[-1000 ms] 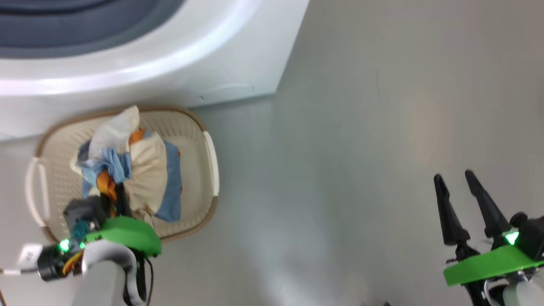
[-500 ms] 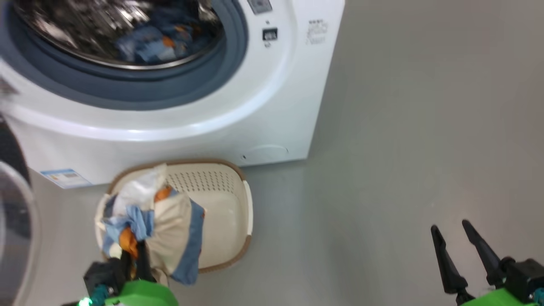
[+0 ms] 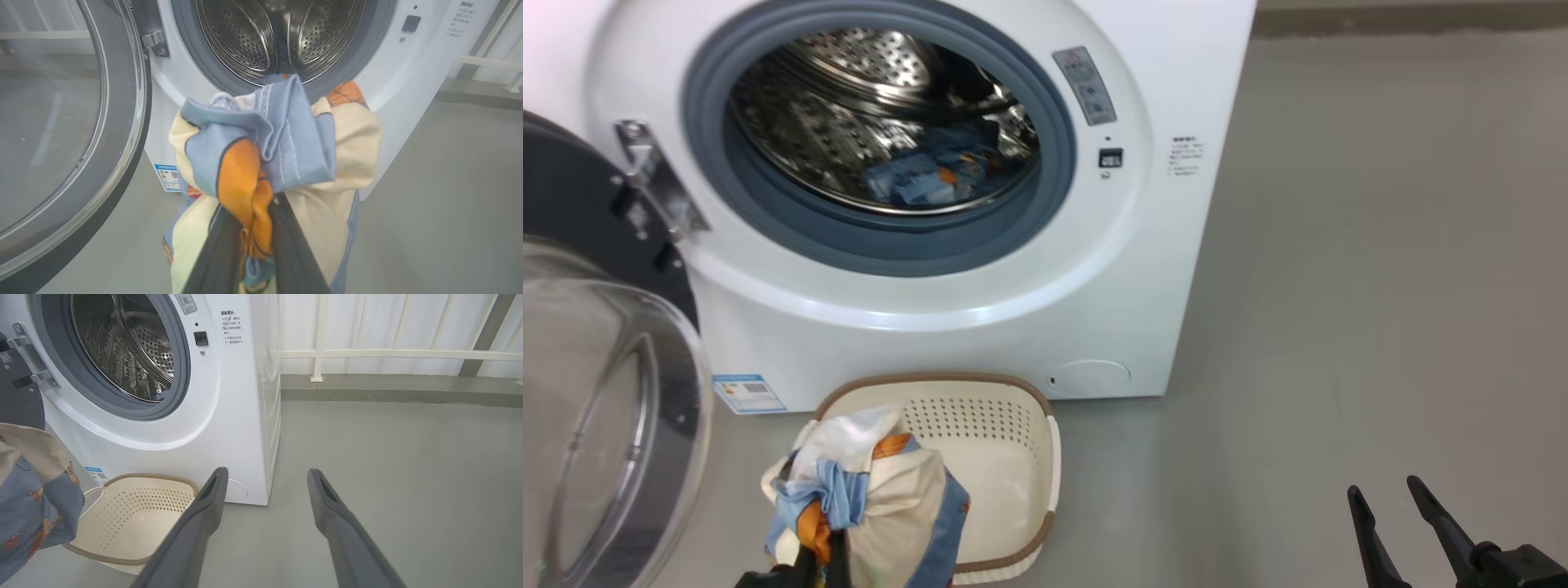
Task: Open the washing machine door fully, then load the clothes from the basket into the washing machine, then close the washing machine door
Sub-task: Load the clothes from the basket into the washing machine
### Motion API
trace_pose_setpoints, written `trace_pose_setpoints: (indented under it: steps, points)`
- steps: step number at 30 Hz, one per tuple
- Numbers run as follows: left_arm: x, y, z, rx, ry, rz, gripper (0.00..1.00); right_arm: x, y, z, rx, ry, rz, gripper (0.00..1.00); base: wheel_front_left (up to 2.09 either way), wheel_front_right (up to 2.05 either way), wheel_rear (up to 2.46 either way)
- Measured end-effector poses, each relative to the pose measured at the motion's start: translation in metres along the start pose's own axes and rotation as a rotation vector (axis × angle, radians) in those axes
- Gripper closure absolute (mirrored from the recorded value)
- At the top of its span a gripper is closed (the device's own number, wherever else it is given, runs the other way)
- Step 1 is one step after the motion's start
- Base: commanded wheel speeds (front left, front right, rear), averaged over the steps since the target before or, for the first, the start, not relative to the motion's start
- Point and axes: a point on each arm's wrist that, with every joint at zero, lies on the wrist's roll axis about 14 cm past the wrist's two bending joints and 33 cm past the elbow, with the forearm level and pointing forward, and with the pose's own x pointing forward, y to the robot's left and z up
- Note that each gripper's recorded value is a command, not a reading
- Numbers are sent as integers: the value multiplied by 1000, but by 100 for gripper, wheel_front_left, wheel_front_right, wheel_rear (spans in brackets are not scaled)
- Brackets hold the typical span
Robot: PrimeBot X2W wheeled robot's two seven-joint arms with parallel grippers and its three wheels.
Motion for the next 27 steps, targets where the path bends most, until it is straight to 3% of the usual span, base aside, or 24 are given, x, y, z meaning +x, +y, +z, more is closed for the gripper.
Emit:
trace_pose_setpoints:
  steps: [10, 27]
  points:
    - [-15, 4, 29, 7, -103, 9, 100, 4, 16, 13, -13, -43, 48, 0, 0, 0, 0]
    - [-18, -4, 38, 10, -134, -16, 100, -3, 13, 14, -1, -52, 22, 0, 0, 0, 0]
